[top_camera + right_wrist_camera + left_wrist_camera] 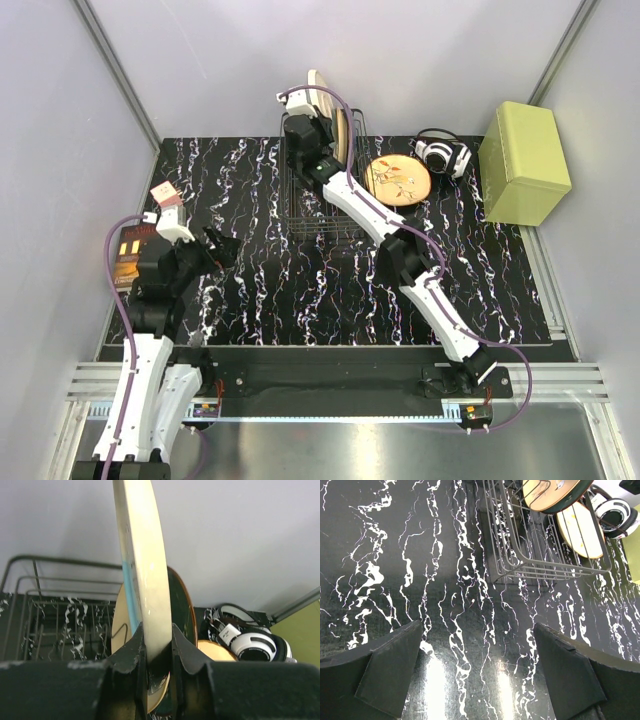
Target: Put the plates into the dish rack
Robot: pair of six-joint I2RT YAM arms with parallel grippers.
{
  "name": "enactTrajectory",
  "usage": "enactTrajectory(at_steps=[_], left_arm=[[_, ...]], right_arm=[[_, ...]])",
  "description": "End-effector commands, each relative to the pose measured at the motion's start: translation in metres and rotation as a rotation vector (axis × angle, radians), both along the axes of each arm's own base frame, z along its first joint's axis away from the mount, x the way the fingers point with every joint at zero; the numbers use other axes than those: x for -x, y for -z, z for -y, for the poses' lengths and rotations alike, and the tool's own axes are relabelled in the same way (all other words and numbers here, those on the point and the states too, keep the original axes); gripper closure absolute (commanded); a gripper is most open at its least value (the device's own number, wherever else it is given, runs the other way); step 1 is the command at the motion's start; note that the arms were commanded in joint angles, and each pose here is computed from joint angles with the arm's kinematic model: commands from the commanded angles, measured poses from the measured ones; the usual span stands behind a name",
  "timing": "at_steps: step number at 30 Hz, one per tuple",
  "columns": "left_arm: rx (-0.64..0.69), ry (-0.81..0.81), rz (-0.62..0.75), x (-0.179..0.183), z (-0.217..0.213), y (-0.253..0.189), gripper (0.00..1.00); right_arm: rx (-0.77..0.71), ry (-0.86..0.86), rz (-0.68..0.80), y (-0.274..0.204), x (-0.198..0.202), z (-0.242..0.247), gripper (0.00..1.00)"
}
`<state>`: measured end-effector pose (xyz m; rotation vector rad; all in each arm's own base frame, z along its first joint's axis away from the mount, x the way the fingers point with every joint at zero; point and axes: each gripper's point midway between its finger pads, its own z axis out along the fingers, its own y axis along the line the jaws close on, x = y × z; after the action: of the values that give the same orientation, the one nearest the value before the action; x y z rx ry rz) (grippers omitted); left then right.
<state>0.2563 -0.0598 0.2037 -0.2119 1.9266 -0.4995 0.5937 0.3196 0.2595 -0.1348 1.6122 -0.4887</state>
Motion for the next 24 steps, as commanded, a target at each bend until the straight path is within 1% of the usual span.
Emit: enactTrajectory(at_steps=[1, 5, 6, 11, 24], left_arm=[[0.023, 0.012, 0.062, -0.007, 0.003, -0.012, 0.01], [0.022, 0.012, 0.070, -0.005, 0.003, -0.012, 0.01], [0.022, 0.012, 0.068, -0.005, 0.003, -0.011, 0.01], [0.019, 0.005, 0.069, -0.003, 0.002, -0.010, 0.01], [0.022, -0.001, 0.065, -0.002, 0.001, -0.003, 0.01]], right_arm=[[-0.203, 0.041, 0.269, -0.107, 0.017, 0.012, 1.00], [-0.179, 0.054, 0.187, -0.082, 0.016, 0.011, 1.00], [-0.209, 0.052, 0.179, -0.079, 0.016, 0.009, 1.00], [-0.193, 0.052, 0.111, -0.056, 0.019, 0.004, 1.00], [-0.191, -0.001, 0.059, -0.040, 0.028, -0.019, 1.00]])
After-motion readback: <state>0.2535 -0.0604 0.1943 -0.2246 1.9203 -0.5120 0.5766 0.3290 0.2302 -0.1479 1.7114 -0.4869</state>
